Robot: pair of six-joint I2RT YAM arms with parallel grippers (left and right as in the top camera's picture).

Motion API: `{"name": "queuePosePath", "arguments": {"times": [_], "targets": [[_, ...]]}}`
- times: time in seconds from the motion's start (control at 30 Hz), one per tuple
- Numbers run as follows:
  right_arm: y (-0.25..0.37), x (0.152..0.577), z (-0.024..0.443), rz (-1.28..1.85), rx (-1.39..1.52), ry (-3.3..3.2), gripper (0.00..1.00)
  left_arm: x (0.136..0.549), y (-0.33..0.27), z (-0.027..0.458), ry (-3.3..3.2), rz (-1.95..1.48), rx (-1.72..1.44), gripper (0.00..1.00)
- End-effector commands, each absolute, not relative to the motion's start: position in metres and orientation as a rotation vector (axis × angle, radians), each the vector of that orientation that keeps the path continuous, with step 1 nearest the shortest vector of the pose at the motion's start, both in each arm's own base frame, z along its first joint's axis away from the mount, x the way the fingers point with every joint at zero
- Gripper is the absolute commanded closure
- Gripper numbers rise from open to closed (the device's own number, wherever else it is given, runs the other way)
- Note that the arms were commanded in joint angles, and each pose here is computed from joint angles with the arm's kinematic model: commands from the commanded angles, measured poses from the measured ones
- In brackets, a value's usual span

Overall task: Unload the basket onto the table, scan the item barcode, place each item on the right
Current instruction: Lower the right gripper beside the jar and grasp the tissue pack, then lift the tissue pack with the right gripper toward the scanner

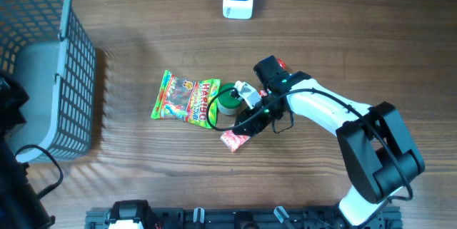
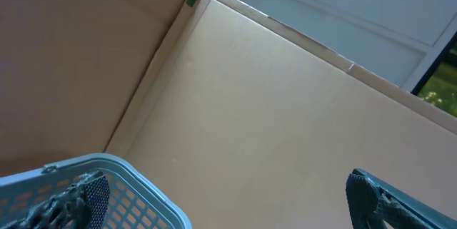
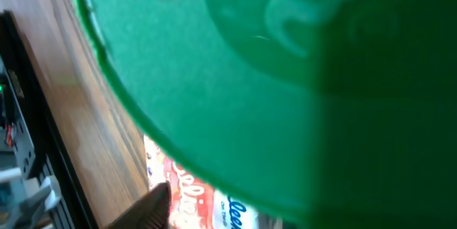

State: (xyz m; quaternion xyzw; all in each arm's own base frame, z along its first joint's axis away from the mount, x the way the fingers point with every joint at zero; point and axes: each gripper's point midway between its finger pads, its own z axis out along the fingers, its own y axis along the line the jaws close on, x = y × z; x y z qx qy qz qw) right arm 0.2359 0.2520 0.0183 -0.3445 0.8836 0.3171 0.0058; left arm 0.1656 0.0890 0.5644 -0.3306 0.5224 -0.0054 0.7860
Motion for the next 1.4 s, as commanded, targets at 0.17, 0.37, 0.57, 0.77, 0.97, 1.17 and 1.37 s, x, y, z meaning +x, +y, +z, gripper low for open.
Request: {"name": "queuePosePath", "arguments": {"times": [0.17, 0.37, 0.57, 0.77, 0.97, 1.17, 1.37], "targets": [[0.236, 0.225, 0.044, 0.873, -0.855, 2.916, 0.02, 0.153, 0.095, 0.567, 1.085, 0.002, -0.747, 0.00], [0.220, 0.248, 0.112, 0.681, -0.768, 2.708, 0.00, 0.152, 0.095, 0.567, 1.083, 0.001, -0.747, 0.00], [0.221, 0.250, 0.092, 0.666, -0.798, 2.741, 0.00, 0.152, 0.095, 0.567, 1.082, 0.000, -0.747, 0.00], [0.217, 0.262, 0.086, 0.649, -0.274, 2.895, 0.00, 0.152, 0.095, 0.567, 1.085, 0.001, -0.747, 0.00], [0.237, 0.223, 0.078, 0.639, -0.516, 2.943, 0.07, 0.152, 0.095, 0.567, 1.086, 0.001, -0.748, 0.00], [0.251, 0.207, 0.062, 0.421, -0.696, 2.890, 0.11, 0.152, 0.095, 0.567, 1.085, 0.000, -0.748, 0.00], [0.255, 0.213, 0.022, 0.229, -0.665, 2.921, 0.06, 0.151, 0.095, 0.567, 1.082, -0.004, -0.750, 0.00]]}}
